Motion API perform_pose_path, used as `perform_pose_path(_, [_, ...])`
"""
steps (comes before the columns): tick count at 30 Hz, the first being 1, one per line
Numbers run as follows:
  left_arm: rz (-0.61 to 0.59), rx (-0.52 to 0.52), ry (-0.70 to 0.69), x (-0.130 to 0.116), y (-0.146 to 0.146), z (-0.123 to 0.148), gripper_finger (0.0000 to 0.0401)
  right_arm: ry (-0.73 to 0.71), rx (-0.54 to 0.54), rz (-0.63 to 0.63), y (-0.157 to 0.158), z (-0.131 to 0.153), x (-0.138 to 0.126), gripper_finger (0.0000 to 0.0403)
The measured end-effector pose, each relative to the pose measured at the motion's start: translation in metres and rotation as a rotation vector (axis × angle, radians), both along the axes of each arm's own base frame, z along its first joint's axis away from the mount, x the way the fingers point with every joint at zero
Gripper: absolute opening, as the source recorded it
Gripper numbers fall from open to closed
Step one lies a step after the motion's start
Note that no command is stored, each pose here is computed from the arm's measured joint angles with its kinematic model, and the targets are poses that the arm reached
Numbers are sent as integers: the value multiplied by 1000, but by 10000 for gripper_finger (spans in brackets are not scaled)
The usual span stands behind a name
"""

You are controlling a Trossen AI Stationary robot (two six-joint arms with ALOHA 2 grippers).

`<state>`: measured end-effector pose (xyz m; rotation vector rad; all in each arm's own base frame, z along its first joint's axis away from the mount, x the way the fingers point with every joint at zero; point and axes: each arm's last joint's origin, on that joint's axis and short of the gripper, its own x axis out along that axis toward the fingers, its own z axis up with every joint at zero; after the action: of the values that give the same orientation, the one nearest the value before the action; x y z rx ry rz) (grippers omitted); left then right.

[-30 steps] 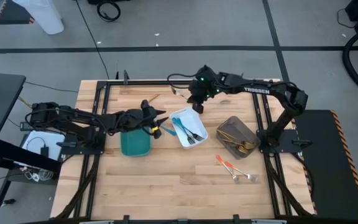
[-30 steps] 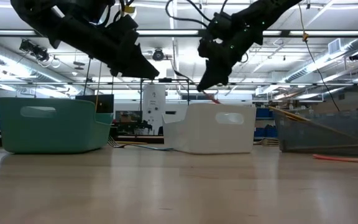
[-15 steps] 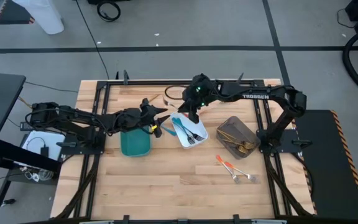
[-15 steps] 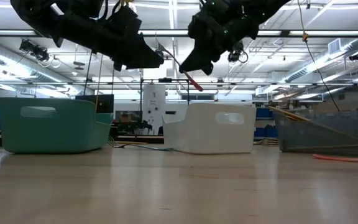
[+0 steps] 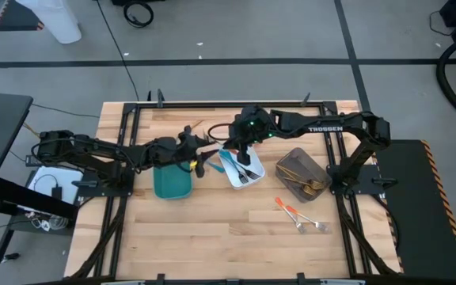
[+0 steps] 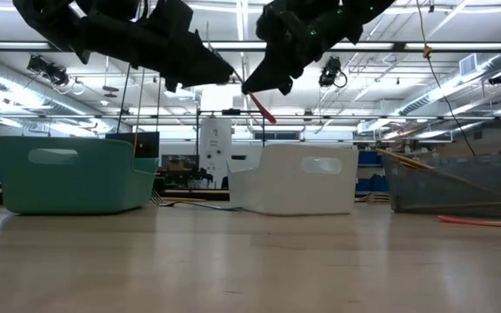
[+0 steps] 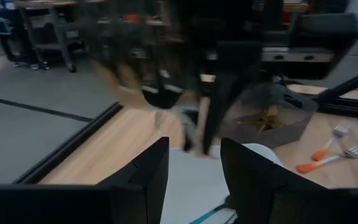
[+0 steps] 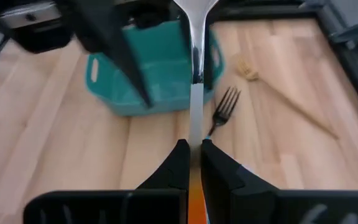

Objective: Sort silverware by color (type)
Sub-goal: Put the orange fork into the green bin

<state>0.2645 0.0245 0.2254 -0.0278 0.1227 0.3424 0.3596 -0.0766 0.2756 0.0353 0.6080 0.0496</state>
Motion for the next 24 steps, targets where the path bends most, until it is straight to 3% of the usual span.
perform_pose_path(6, [34, -25, -46, 0, 1, 3, 155, -30, -99, -65, 10, 3, 5, 26])
perform_pose_path(15, [157, 65, -121, -1, -4, 14, 156, -46, -243, -235, 17, 7, 9, 26])
perform_pose_path(24, [127, 97, -151, -1, -5, 18, 180, -85, -242, -174, 23, 10, 11, 26])
